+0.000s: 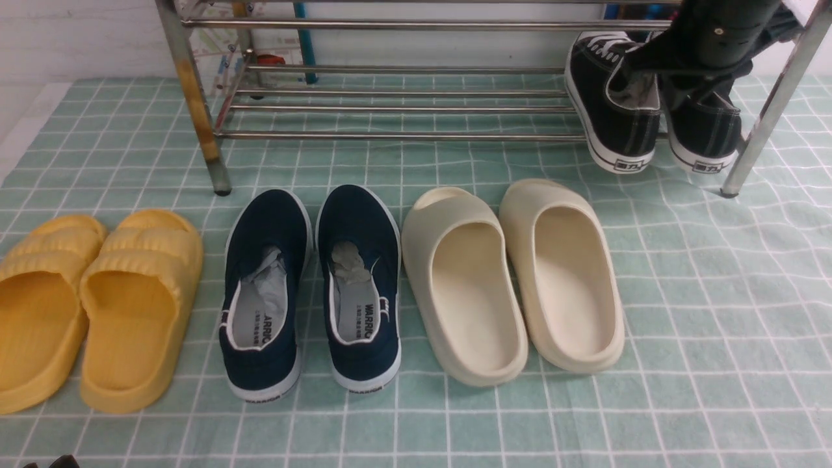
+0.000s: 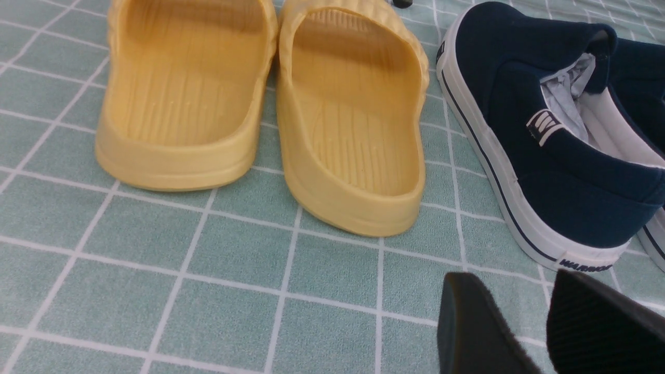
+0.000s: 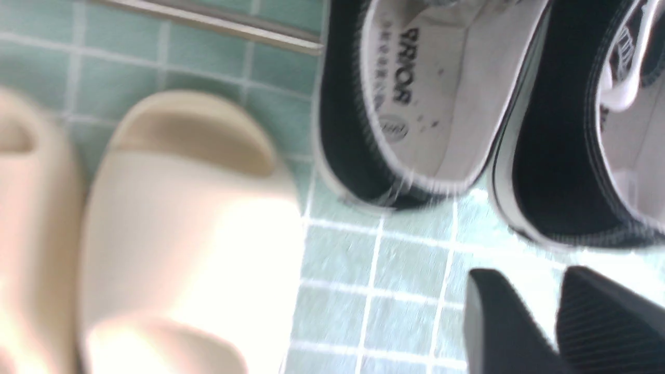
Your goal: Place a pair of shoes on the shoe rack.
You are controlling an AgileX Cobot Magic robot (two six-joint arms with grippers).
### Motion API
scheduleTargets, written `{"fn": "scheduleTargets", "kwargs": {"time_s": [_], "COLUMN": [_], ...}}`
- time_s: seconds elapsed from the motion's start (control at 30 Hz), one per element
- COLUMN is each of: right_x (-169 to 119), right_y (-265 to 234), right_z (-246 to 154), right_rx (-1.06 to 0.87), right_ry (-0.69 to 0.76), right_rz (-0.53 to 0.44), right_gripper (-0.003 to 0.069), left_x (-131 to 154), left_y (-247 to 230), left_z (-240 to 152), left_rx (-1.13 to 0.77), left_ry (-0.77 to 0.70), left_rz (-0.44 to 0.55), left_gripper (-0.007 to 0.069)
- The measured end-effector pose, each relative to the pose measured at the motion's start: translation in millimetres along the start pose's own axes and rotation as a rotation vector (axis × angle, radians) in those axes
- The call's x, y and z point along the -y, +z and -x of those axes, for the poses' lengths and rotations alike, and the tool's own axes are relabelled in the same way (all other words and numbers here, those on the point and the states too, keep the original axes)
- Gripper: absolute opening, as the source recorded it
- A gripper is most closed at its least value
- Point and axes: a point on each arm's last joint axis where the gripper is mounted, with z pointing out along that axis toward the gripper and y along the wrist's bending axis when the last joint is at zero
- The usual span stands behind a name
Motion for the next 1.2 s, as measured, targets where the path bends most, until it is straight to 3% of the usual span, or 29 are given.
{"fn": "scheduleTargets", "kwargs": {"time_s": [0.03, 0.2, 0.33, 0.4, 0.6, 0.7, 0.83, 1.0, 1.2], "right_x": [-0.7, 7.8, 13.4, 15.9, 10.7, 7.8, 9.4, 11.4, 11.8], "right_y": [-25.3, -87.3, -114.6, -124.0, -105.8, -87.5, -73.0, -63.0, -63.4], "right_z": [-9.5, -53.9, -100.9, -149.9, -246.3, -299.2, -341.1, -380.6, -395.0], "right_rx": [0.019, 0.102, 0.183, 0.248, 0.421, 0.594, 0.849, 1.116, 1.176], "right_ry": [-0.009, -0.011, -0.014, -0.015, 0.039, 0.114, 0.153, 0.168, 0.169], "right_rz": [0.021, 0.036, 0.044, 0.057, 0.15, 0.209, 0.218, 0.218, 0.225], "right_gripper": [0.0133, 0.0015, -0.0004, -0.0004, -0.0004, -0.0004, -0.0004, -0.0003, 0.0001], "left_x": [0.0, 0.0, 0.0, 0.0, 0.0, 0.0, 0.0, 0.0, 0.0], "left_y": [0.0, 0.0, 0.0, 0.0, 0.0, 0.0, 0.0, 0.0, 0.0], "left_z": [0.0, 0.0, 0.0, 0.0, 0.0, 0.0, 0.0, 0.0, 0.0], "left_rx": [0.0, 0.0, 0.0, 0.0, 0.0, 0.0, 0.0, 0.0, 0.0], "left_ry": [0.0, 0.0, 0.0, 0.0, 0.0, 0.0, 0.0, 0.0, 0.0], "left_rz": [0.0, 0.0, 0.0, 0.0, 0.0, 0.0, 0.0, 0.0, 0.0], "left_gripper": [0.0239, 0.0239, 0.0239, 0.0239, 0.0239, 0.0239, 0.0239, 0.0239, 0.0239]}}
